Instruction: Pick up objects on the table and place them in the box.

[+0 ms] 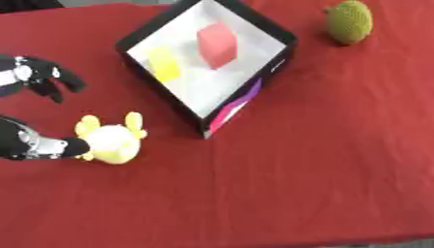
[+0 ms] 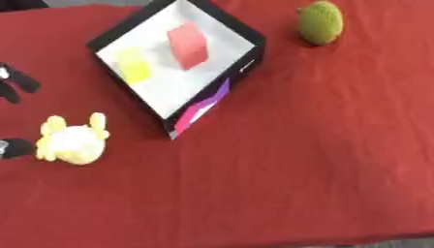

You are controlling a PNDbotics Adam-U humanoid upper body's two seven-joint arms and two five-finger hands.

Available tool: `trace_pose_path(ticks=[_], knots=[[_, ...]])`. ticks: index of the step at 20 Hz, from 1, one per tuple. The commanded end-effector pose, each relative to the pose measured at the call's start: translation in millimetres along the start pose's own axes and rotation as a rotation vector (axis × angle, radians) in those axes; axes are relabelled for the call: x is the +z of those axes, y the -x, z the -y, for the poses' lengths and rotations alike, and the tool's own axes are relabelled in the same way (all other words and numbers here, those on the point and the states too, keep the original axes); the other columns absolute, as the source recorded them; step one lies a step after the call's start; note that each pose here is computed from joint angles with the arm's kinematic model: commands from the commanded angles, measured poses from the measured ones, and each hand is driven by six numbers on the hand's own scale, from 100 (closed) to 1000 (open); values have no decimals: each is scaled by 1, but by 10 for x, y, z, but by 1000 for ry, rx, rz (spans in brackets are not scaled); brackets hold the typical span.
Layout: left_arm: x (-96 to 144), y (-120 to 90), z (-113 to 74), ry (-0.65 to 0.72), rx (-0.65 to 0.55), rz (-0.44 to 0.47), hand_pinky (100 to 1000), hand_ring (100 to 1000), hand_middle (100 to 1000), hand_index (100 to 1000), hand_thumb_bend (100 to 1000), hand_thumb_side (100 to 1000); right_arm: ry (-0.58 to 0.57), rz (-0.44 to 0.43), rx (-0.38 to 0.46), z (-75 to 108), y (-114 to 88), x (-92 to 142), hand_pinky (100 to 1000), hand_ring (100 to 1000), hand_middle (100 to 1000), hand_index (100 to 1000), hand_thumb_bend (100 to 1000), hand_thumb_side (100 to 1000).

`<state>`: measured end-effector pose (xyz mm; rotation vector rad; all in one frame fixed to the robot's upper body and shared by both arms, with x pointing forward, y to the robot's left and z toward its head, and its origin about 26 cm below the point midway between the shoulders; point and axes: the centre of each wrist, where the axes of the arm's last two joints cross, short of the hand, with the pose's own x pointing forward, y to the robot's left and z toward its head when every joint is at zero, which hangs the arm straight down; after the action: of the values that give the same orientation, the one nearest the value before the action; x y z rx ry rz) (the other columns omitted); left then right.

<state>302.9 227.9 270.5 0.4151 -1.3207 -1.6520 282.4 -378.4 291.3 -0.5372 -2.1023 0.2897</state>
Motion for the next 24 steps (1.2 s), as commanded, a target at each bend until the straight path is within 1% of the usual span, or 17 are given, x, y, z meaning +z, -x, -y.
trace_pose_path(ticks=[1, 3, 7, 9, 17, 19, 20, 24], knots=[[-78, -5, -35, -7, -32, -21, 851, 764, 804, 879, 549, 396, 6, 21, 24, 55, -61, -28, 950, 773, 755, 840, 100, 552], [-172, 19, -16, 18, -41, -22, 852, 766, 805, 872, 527, 353, 5, 19, 25, 54, -54, -25, 950, 773, 755, 840, 100, 556], [-331, 63, 33, 71, -47, -19, 852, 768, 804, 868, 518, 320, 6, 10, 22, 49, -31, -18, 950, 772, 754, 839, 100, 561], [-394, 97, 60, 93, -49, -27, 851, 768, 804, 867, 522, 317, 8, 8, 18, 46, -24, -16, 950, 772, 753, 838, 100, 561], [-588, 284, 165, 147, -61, -73, 846, 771, 802, 856, 488, 207, 12, 3, 10, 38, -5, -8, 951, 770, 751, 838, 100, 567], [-625, 323, 181, 151, -62, -81, 845, 770, 801, 855, 479, 200, 12, 1, 7, 36, 1, -6, 951, 770, 751, 838, 100, 568], [-641, 335, 185, 150, -63, -82, 844, 768, 798, 852, 437, 186, 12, -1, 6, 35, 5, -5, 952, 770, 751, 838, 100, 570], [-697, 356, 197, 151, -75, -79, 842, 767, 796, 850, 426, 170, 13, -11, 1, 31, 29, 4, 952, 768, 750, 831, 100, 578]])
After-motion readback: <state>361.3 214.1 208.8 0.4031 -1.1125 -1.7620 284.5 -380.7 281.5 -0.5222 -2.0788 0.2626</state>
